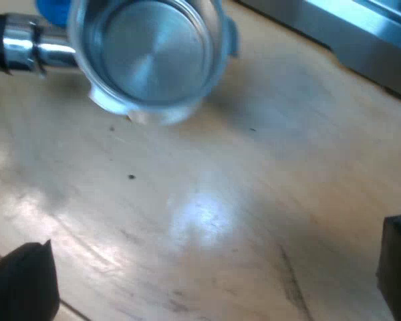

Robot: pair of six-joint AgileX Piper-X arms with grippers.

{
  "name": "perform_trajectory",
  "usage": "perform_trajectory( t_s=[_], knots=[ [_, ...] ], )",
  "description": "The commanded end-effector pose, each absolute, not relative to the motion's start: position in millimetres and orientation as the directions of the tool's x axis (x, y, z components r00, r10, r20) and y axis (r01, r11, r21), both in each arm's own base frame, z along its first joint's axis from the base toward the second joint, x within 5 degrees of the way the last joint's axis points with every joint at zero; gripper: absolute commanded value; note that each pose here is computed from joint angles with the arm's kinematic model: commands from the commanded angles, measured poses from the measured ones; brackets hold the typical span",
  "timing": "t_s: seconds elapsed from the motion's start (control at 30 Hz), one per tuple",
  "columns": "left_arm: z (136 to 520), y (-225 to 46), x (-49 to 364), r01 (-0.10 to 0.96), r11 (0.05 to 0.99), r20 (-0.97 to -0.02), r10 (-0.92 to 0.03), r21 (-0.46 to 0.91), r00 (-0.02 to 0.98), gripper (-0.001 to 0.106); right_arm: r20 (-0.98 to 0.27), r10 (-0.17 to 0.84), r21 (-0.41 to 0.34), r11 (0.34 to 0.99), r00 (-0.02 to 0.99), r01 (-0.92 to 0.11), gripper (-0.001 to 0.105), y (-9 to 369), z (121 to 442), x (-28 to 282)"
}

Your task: Put the handle in the coffee machine

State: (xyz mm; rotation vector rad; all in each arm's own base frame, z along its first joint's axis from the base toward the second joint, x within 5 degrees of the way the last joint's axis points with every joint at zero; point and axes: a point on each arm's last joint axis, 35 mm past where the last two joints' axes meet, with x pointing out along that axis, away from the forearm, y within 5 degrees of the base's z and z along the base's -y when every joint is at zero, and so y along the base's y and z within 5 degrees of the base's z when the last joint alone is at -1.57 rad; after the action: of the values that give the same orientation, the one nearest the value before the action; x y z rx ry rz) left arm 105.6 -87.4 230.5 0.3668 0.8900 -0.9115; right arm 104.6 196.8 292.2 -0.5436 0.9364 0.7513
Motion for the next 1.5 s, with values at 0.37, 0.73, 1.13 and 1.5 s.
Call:
perform_trajectory(
  t_s=[0.37,0.73,1.13,1.5],
  knots=[
    [248,-89,105,0.842,0.534,-0.762,-0.577,-0.077,0.296,0.000,-0.829,0.388,-0.137,0.558,0.403,-0.818,0.099,209,299,81],
    [288,-88,102,0.854,0.510,-0.742,-0.611,-0.101,0.277,0.000,-0.824,0.387,-0.157,0.548,0.415,-0.822,0.099,211,299,77],
    [295,-51,106,0.807,0.575,-0.682,-0.644,-0.132,0.347,0.000,-0.769,0.460,-0.134,0.564,0.444,-0.815,0.099,219,305,80],
    [291,-38,115,0.805,0.589,-0.689,-0.612,-0.071,0.387,0.000,-0.683,0.555,-0.092,0.579,0.475,-0.810,0.099,230,314,84]
  ],
)
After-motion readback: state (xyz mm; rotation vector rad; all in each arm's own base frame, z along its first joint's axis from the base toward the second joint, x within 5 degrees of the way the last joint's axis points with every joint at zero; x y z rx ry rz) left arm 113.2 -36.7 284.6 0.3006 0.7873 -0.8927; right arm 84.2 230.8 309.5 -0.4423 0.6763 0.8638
